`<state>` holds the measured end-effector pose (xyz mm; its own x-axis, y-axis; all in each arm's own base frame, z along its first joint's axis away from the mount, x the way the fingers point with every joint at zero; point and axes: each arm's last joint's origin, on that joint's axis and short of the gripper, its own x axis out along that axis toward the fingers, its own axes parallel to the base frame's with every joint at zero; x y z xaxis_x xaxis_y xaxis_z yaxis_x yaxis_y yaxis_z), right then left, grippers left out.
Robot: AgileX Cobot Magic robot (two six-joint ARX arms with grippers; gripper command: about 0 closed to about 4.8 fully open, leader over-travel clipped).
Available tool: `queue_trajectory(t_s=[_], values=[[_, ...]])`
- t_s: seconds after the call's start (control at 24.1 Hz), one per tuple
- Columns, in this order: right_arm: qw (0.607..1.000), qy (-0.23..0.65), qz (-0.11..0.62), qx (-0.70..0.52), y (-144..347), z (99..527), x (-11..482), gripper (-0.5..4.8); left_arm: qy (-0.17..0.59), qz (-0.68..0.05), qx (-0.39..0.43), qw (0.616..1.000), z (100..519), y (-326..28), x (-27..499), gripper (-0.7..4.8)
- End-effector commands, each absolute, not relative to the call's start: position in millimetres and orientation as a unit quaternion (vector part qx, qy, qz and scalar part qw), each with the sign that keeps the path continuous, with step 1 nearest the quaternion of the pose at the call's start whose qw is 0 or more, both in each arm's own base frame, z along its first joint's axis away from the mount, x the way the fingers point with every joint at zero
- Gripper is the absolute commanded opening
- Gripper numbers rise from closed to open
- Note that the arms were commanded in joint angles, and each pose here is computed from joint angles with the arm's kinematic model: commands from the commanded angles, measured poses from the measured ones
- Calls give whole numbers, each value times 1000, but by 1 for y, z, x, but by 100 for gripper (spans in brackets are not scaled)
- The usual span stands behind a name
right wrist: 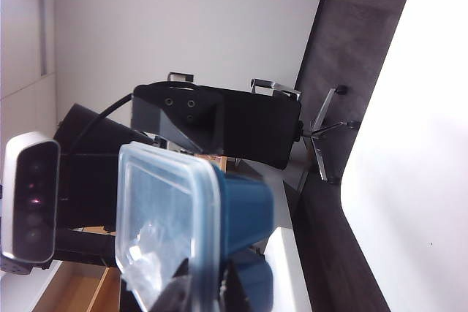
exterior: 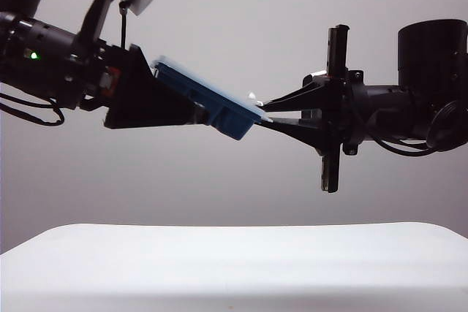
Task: Pick up the ice cube tray, remove its lid, and then place both the tray and the lid back on the table.
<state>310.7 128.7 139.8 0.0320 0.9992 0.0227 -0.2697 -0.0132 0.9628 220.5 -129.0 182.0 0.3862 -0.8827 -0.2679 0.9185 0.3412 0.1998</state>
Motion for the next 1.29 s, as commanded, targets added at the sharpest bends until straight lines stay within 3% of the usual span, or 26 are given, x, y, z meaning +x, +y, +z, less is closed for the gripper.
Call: queue_trajectory(t_s=[0.04, 0.66, 0.83, 0.87, 0.96, 1.08, 1.2, 1.29], values=[[572, 407, 567, 432, 129, 142, 310, -7, 31, -533, 174, 827, 187, -132, 222, 479], [581, 409, 556, 430, 131, 136, 311, -7, 43, -538, 171, 824, 185, -132, 221, 477], [581, 409, 557, 430, 131, 136, 311, -7, 43, -538, 171, 824, 185, -132, 221, 427], [581, 409, 556, 430, 131, 136, 311, -7, 43, -538, 171, 824, 185, -132, 221, 378], [581, 409, 557, 430, 131, 136, 311, -7, 43, -538, 171, 824, 185, -132, 221, 330], [581, 410, 557, 430, 131, 136, 311, -7, 43, -538, 171, 824, 185, -132, 221, 325], [580, 410, 558, 429, 131, 136, 311, -7, 43, -538, 171, 824, 185, -132, 221, 268], [580, 410, 558, 429, 131, 136, 311, -7, 43, -538, 171, 824, 185, -132, 221, 266]])
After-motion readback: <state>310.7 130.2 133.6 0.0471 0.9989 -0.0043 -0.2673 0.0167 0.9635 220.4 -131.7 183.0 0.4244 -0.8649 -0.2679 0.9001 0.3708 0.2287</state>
